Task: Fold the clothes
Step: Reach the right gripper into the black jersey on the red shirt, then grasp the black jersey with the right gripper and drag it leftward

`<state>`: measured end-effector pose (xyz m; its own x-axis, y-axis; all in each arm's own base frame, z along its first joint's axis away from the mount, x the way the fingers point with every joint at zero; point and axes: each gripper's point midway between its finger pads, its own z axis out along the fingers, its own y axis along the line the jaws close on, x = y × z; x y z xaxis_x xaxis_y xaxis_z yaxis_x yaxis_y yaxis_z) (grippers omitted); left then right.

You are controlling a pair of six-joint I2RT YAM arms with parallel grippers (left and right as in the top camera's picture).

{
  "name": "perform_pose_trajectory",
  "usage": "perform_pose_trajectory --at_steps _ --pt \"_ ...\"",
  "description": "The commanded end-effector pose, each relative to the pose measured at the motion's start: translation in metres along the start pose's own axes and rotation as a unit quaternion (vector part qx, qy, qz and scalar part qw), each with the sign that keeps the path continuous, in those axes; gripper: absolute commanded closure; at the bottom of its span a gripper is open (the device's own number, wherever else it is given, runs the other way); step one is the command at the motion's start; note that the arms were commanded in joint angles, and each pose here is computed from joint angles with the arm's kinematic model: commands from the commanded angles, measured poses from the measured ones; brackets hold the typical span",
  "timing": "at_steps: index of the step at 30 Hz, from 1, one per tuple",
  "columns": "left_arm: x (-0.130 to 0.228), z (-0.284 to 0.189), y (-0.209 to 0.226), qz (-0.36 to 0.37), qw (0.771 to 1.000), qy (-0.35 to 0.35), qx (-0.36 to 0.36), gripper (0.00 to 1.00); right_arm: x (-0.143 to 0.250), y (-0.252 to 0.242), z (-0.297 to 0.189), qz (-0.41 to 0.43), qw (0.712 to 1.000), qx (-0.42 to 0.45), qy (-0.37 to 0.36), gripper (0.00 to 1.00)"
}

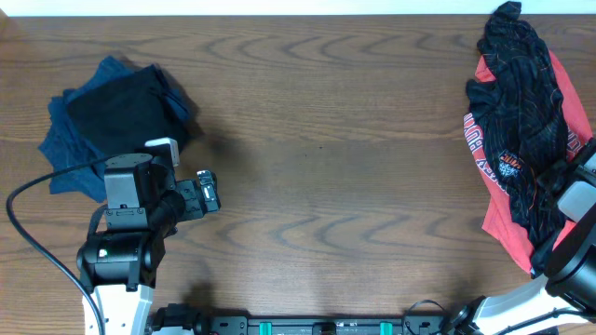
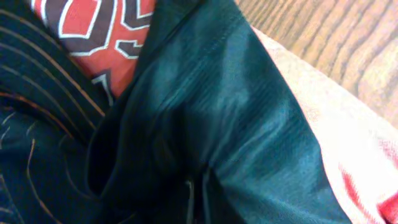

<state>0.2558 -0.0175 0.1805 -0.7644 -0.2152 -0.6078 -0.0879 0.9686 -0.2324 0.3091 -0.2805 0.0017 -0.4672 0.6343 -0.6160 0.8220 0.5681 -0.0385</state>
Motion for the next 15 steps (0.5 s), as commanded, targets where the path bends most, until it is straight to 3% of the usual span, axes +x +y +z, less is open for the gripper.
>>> perform_pose_trajectory --at_steps 1,11,15 --pt "-0.007 -0.004 -0.003 -0.001 1.000 -0.009 0.004 0.02 0.008 0.000 0.004 0.003 1.000 -0.007 0.015 0.99" --pt "-0.008 -0.004 -0.003 -0.001 1.000 -0.012 0.005 0.02 -0.043 0.009 -0.044 0.016 0.997 -0.041 -0.055 0.99" --pt "-0.008 -0.004 -0.003 -0.001 1.000 -0.011 0.005 0.02 -0.059 0.041 -0.079 -0.012 0.990 -0.116 -0.085 0.99"
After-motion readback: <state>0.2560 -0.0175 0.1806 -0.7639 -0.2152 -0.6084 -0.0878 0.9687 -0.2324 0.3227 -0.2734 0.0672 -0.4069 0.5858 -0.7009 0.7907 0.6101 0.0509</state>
